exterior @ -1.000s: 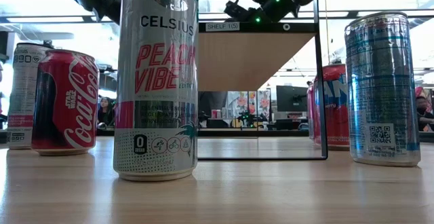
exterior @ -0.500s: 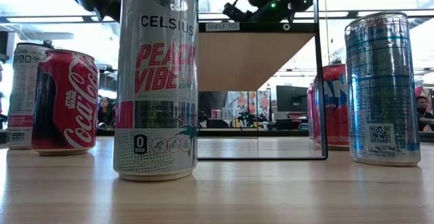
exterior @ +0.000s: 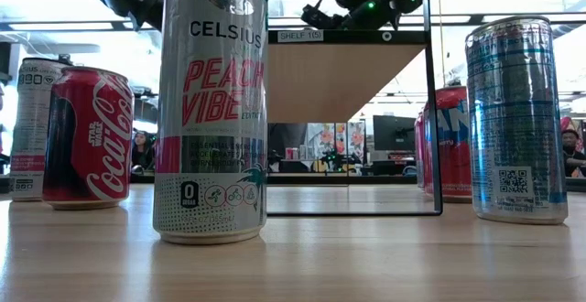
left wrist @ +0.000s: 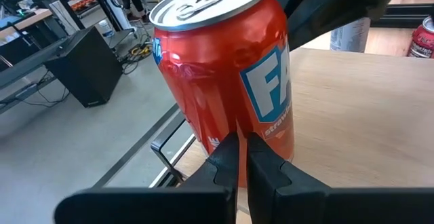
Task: Place canned beverage on shelf
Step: Put the top left orange soda can on the shelf
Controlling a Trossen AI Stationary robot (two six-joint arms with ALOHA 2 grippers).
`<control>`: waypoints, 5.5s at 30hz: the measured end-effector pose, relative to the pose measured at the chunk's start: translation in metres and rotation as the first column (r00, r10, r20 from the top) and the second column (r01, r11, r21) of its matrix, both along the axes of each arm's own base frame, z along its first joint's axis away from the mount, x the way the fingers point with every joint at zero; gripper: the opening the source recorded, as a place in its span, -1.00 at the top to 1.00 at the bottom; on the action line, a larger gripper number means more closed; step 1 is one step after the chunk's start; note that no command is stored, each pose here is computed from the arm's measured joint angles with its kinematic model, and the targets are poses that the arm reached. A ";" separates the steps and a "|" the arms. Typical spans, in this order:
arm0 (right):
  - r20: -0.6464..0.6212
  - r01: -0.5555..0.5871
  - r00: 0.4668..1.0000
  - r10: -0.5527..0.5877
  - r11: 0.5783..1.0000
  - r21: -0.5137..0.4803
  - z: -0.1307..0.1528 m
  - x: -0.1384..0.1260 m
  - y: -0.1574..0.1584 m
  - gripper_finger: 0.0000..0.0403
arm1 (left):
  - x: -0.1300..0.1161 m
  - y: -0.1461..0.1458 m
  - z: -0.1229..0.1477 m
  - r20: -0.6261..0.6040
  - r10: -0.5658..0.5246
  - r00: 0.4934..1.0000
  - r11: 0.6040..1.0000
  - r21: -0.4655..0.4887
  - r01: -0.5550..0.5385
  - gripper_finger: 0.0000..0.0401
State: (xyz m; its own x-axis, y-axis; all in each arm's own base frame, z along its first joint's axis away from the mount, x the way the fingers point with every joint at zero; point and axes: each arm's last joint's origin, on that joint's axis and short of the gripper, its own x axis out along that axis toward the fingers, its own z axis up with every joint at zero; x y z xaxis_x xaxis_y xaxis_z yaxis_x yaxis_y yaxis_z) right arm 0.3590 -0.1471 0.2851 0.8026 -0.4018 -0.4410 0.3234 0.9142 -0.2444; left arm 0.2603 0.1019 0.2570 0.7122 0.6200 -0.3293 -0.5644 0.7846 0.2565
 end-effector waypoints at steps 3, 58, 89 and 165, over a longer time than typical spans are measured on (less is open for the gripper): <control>-0.005 -0.008 1.000 0.008 1.000 -0.005 0.002 -0.001 0.003 0.95 | 0.000 0.000 0.000 0.000 0.001 1.000 1.000 0.000 -0.001 1.00; -0.050 0.024 0.999 -0.022 0.999 0.041 -0.002 -0.007 -0.003 0.95 | 0.001 0.002 -0.005 0.016 -0.136 0.991 0.985 -0.104 0.137 1.00; 0.136 -0.190 0.975 0.175 0.976 0.108 -0.003 0.013 0.004 0.95 | 0.004 0.006 -0.007 0.000 -0.176 0.984 0.983 -0.051 0.176 1.00; -0.046 0.033 0.998 -0.030 0.997 0.065 -0.013 -0.007 -0.021 0.95 | 0.011 0.018 -0.012 0.054 -0.117 0.992 0.992 -0.043 0.120 1.00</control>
